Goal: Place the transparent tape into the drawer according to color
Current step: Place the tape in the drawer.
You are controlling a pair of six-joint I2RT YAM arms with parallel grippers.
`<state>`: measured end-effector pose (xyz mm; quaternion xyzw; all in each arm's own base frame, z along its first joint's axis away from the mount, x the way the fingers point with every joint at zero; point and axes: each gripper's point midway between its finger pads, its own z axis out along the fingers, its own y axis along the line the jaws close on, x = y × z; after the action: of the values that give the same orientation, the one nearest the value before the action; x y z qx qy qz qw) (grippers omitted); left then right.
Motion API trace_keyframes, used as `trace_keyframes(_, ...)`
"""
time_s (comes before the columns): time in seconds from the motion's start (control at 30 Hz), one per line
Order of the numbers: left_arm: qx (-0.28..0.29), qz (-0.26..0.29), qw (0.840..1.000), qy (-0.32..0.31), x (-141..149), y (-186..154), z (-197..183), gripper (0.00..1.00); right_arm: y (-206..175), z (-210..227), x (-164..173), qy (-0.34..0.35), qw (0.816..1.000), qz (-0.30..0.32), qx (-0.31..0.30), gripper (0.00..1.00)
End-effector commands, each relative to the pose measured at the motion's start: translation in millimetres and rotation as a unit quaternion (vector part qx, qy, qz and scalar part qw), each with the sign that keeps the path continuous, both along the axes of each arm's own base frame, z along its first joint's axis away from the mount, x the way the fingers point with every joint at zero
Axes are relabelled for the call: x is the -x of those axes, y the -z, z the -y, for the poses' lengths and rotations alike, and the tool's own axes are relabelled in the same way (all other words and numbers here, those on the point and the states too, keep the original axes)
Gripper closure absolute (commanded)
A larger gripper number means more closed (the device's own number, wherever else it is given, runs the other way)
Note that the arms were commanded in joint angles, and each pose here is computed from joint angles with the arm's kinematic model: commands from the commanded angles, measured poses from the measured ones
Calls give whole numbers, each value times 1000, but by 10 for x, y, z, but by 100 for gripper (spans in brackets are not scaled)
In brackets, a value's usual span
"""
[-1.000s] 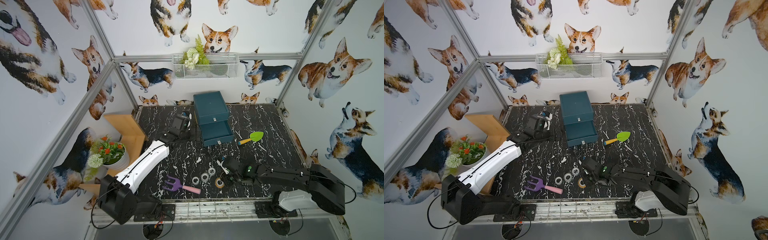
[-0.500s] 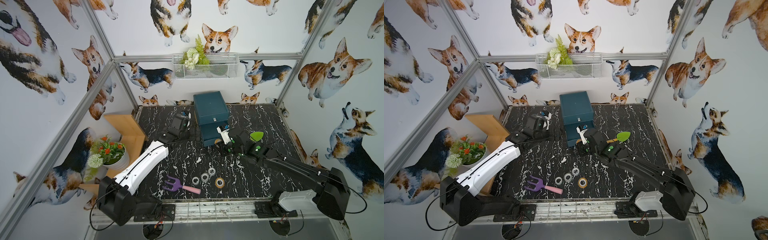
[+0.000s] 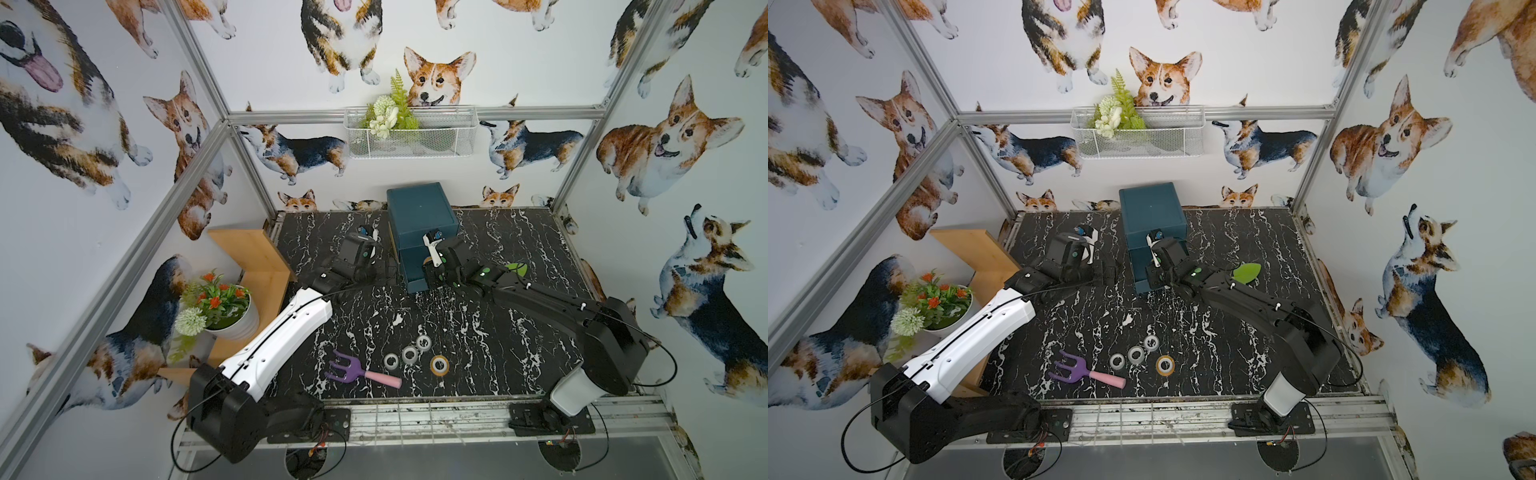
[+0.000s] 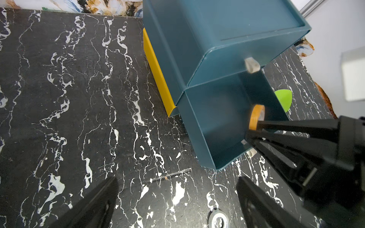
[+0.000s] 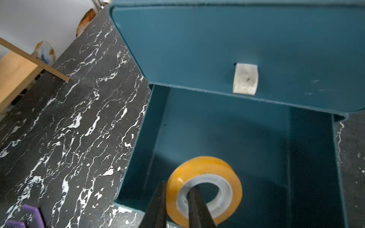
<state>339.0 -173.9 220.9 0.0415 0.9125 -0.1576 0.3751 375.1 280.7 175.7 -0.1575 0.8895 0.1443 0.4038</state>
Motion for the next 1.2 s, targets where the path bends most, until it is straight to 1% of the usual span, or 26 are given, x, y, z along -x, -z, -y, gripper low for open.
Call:
trace_keyframes(0.0,12,0,1000,15,22,-16,60,1,-31,22,-143,17,1000,20,5,84)
trace_keyframes(0.1,8,-3,1000,30,92,6,164,1,32,21,-189,21,1000,15,15,80)
trace_keyframes(0.23,3,-10,999,43,208,39,274,1,80,5,-203,19,1000,11,16,66)
trace_keyframes(0.37,-11,-17,998,53,320,90,327,1,15,-19,-201,15,1000,17,6,50)
trace_keyframes(0.4,-17,-18,998,55,347,107,334,1,-5,-20,-201,15,1000,19,4,48)
trace_keyframes(0.53,-29,-19,997,72,476,126,396,1,-150,-19,-131,9,999,25,-18,48)
trace_keyframes(0.73,-45,-35,991,118,756,248,560,1,-531,196,189,17,993,71,-92,47)
trace_keyframes(0.83,-46,-62,982,171,956,457,816,1,-672,436,383,44,986,99,-128,46)
trace_keyframes(0.97,-83,-112,960,243,1204,895,1145,2,-830,712,629,69,975,128,-170,46)
trace_keyframes(1.07,-115,-144,943,279,1355,1213,1299,6,-851,899,718,97,970,137,-173,46)
trace_keyframes(1.17,-124,-166,927,313,1511,1409,1436,11,-875,1031,774,114,969,145,-164,46)
